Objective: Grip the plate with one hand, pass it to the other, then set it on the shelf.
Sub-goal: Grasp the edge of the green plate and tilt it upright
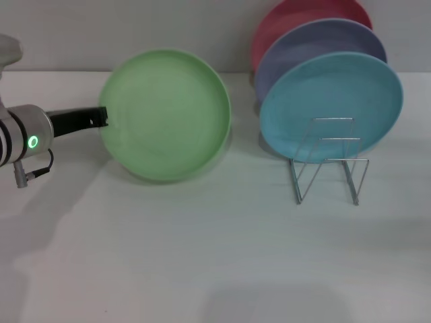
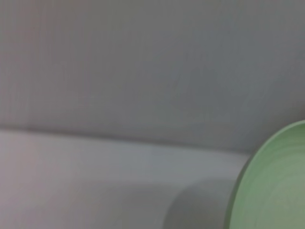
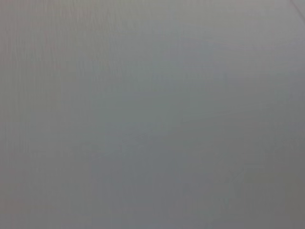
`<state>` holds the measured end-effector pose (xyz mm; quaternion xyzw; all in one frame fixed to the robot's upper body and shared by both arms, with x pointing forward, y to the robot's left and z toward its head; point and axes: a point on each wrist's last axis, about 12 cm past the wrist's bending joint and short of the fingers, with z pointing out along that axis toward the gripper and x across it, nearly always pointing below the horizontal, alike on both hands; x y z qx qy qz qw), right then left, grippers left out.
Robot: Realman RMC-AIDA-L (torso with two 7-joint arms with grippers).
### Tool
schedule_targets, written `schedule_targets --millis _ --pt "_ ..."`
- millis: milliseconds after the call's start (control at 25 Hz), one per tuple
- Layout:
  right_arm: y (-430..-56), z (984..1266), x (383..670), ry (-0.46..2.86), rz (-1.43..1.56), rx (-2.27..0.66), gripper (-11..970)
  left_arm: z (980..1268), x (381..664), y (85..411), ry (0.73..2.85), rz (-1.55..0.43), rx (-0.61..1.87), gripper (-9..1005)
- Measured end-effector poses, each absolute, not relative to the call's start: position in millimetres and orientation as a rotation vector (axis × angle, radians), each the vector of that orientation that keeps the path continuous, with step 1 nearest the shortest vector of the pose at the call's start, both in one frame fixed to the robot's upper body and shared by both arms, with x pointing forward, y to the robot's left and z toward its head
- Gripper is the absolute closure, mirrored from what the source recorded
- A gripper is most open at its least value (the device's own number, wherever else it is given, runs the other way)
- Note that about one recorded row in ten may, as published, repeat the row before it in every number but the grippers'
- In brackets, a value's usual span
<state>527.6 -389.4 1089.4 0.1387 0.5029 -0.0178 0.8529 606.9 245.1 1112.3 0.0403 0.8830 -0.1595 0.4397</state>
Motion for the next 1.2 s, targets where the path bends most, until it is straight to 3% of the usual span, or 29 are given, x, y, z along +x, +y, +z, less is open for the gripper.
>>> schedule_targets --millis 280,800,1200 --pt "-387.8 1085.8 528.2 1.084 -0.031 0.293 263 1100.2 601.3 248.4 2.048 -0.32 0.097 960" --pt "-388.3 1080.8 524.7 1.105 -0.036 0.306 263 1100.5 581.4 214.5 1.674 -0.126 0.152 958" --pt "-389.8 1080.4 523.9 1.109 -0.041 0.307 262 1085.0 557.8 198.0 1.476 -0.262 0.208 956"
